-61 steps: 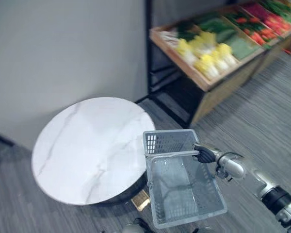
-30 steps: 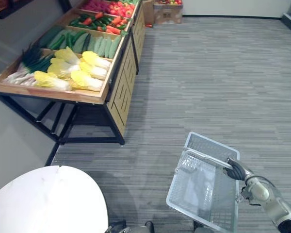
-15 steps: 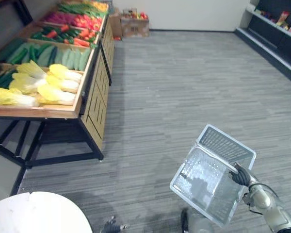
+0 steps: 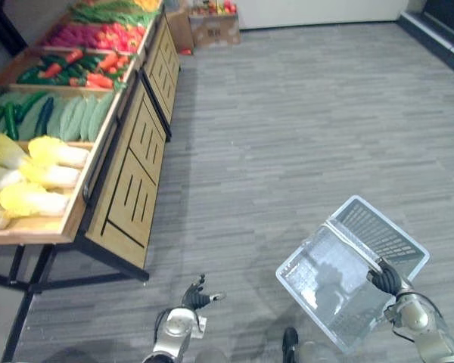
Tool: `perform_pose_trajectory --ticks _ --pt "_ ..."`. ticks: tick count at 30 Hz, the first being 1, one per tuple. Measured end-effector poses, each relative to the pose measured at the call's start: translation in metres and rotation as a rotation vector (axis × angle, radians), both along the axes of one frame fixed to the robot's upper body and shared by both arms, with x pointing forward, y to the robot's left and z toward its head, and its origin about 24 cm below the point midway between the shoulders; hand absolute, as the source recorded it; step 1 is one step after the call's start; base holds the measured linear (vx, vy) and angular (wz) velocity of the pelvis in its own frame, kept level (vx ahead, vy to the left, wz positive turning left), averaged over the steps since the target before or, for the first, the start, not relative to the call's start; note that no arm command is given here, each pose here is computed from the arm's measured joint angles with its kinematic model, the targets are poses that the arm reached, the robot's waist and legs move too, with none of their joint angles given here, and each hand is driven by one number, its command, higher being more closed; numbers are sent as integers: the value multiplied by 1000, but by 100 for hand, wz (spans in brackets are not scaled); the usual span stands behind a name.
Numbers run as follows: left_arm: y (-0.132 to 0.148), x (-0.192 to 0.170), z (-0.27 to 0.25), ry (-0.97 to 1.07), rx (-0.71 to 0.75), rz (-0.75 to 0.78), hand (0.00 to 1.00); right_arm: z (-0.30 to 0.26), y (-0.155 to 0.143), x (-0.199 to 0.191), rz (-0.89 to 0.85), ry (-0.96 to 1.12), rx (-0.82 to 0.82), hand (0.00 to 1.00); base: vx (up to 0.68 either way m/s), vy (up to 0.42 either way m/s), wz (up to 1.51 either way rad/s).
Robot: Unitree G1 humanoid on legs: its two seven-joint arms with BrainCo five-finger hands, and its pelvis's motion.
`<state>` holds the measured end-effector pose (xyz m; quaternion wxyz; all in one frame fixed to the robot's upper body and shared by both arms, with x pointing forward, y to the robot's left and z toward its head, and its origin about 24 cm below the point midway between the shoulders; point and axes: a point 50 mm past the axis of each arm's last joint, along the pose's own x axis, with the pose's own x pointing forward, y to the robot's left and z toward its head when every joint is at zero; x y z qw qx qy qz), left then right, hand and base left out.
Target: Pick vegetable in the basket
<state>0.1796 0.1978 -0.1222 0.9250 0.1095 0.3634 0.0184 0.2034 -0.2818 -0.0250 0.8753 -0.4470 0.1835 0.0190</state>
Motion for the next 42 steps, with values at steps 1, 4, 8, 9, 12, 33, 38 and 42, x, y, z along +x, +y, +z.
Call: perform_pose_trajectory --ticks 1,4,8,9,12,33,38,42 --pt "6 -7 -3 17 1 36 0 1 0 1 -5 -8 10 100 331 -42 -12" --pt "20 -33 -14 98 8 124 0 2 1 2 -16 -25 21 100 277 68 -5" --pt "25 -97 -35 283 19 188 0 3 -3 2 -25 -29 7 100 338 246 12" --pt "25 -103 -36 301 21 192 0 2 -3 1 -28 -27 7 100 366 254 11" --pt "36 -113 -37 329 28 276 0 -2 13 12 11 -28 38 100 333 193 27" --pt "42 -37 -8 101 98 115 0 -13 53 16 41 -62 149 100 300 55 39" --pt "38 -32 -7 86 103 71 0 -18 36 4 -45 -34 138 100 412 -316 74" --pt "30 -59 -23 195 77 97 0 -16 31 7 -68 -30 134 100 429 -493 61"
